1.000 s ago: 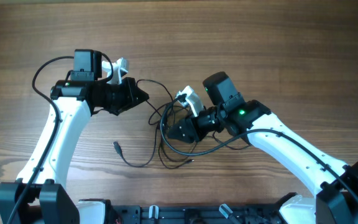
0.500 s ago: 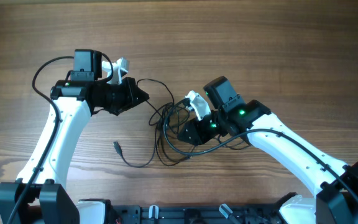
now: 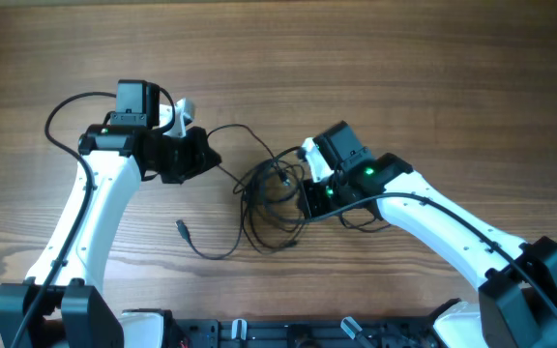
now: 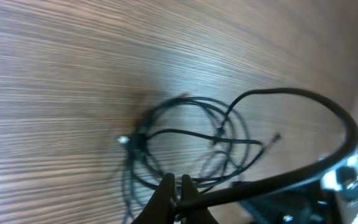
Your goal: Untangle cables
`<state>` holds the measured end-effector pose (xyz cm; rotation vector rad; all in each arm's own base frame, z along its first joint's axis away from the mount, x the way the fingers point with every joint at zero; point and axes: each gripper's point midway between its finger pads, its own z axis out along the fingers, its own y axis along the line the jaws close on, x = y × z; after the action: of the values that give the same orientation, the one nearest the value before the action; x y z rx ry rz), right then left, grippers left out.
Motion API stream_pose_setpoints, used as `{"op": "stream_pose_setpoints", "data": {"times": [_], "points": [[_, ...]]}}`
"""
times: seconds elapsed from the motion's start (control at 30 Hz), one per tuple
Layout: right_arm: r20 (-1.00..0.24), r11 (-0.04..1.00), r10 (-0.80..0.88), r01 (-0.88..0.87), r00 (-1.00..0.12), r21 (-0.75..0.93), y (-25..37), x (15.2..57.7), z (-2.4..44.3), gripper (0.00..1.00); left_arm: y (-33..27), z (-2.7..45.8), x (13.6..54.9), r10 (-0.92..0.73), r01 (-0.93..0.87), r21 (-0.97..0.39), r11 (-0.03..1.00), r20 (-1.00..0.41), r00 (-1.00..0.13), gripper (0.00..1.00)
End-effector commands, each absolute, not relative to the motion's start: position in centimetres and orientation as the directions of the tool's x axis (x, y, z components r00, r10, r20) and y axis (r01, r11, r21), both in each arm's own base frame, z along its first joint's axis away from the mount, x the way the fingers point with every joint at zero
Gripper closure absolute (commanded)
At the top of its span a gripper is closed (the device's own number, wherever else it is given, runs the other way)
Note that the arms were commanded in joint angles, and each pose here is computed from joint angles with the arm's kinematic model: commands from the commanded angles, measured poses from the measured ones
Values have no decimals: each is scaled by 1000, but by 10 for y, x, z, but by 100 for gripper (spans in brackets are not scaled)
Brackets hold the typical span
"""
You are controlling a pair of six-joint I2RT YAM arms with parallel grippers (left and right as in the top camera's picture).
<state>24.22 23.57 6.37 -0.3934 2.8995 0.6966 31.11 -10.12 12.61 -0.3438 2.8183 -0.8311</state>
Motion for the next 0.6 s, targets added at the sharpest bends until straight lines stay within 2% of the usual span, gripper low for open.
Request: {"op": "stream_pose_setpoints", "data": {"times": [0.0, 0.1, 0.3, 0.43, 0.5, 0.57], "points": [[-176, 988, 105, 83, -979, 131, 166, 262, 43, 96, -60, 122, 316, -333, -239, -424, 874, -162, -929, 96], [-145, 970, 243, 243, -959, 18, 118, 261, 39, 96, -27, 121, 318, -427, -333, -422, 843, -150, -892, 96], [-149, 849, 526, 526, -837, 45, 28, 284, 49, 96, 57, 131, 308, -657, -545, -436, 716, -157, -737, 96], [-184, 737, 674, 634, -715, 235, -29, 305, 88, 96, 94, 155, 300, -768, -589, -548, 594, -171, -617, 96], [-219, 702, 697, 587, -683, 403, -40, 321, 117, 96, 97, 161, 300, -787, -579, -594, 559, -159, -597, 96], [-274, 664, 733, 567, -623, 488, -55, 330, 140, 96, 98, 161, 300, -788, -579, -595, 557, -159, -595, 96]]}}
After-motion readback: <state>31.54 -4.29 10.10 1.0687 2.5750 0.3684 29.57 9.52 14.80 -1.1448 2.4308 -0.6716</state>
